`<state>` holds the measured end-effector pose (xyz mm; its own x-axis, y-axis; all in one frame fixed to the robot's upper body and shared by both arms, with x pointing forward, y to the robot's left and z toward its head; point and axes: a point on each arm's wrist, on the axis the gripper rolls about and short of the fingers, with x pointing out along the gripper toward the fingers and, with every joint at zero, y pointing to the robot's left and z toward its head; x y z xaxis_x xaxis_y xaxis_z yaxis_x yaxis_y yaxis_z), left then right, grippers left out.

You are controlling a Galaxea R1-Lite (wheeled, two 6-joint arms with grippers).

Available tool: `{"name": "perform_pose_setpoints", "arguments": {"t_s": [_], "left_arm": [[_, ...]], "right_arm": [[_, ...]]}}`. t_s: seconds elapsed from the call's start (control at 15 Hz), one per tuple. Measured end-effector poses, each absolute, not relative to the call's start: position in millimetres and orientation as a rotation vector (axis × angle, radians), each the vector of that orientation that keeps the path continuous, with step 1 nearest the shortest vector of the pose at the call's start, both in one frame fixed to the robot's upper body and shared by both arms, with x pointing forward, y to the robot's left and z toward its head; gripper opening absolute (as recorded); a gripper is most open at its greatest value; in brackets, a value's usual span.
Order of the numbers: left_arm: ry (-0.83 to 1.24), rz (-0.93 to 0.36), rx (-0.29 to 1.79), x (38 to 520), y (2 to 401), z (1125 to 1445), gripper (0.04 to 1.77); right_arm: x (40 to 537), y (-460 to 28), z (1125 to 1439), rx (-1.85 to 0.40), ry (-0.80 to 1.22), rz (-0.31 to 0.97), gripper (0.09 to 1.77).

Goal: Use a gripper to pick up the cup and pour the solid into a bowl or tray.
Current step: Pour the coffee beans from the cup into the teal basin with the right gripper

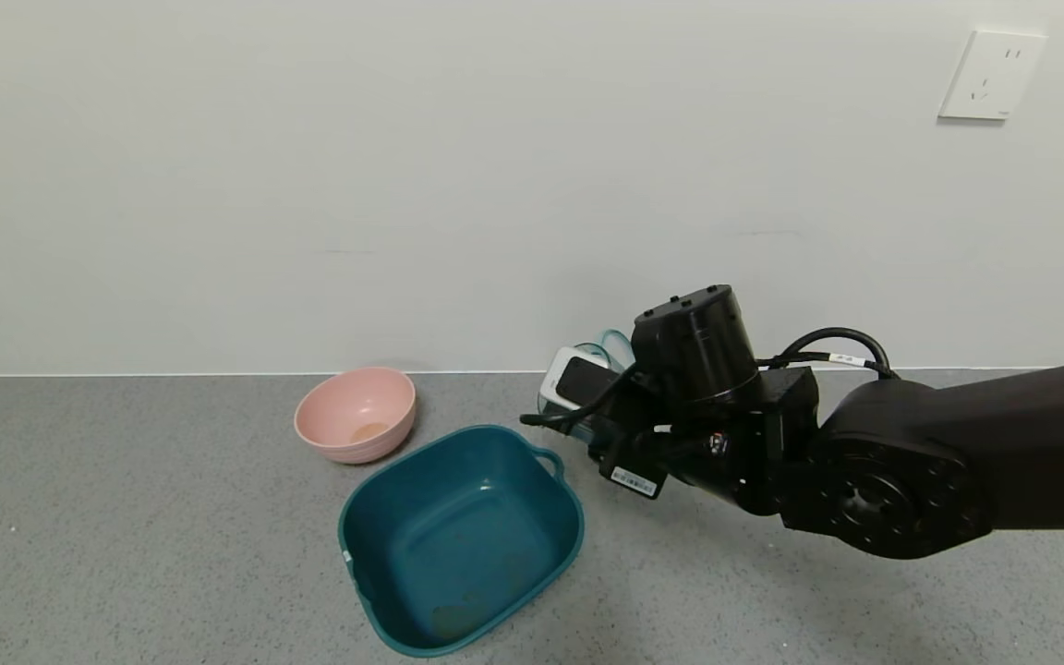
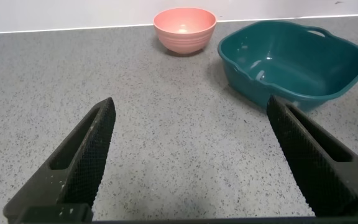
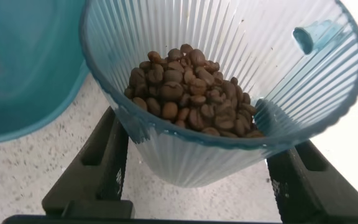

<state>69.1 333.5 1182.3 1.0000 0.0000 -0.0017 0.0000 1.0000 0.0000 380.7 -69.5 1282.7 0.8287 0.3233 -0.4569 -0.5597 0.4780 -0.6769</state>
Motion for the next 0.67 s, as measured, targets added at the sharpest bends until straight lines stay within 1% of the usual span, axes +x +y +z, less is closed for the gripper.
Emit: {"name": "perform_pose_setpoints", "arguments": {"t_s": [0.27, 0.67], "left_arm": [[0.001, 0.000, 0.000, 69.1, 333.5, 1182.4, 1.75], [0.002, 0.000, 0.000, 69.1, 333.5, 1182.3, 1.75]], "right_arm": [[377.0, -58.0, 1283.2, -1.053, 0.322, 0.559, 1.32], [376.3, -42.8, 1285.6, -1.230, 0.344, 0.527, 1.32]]}}
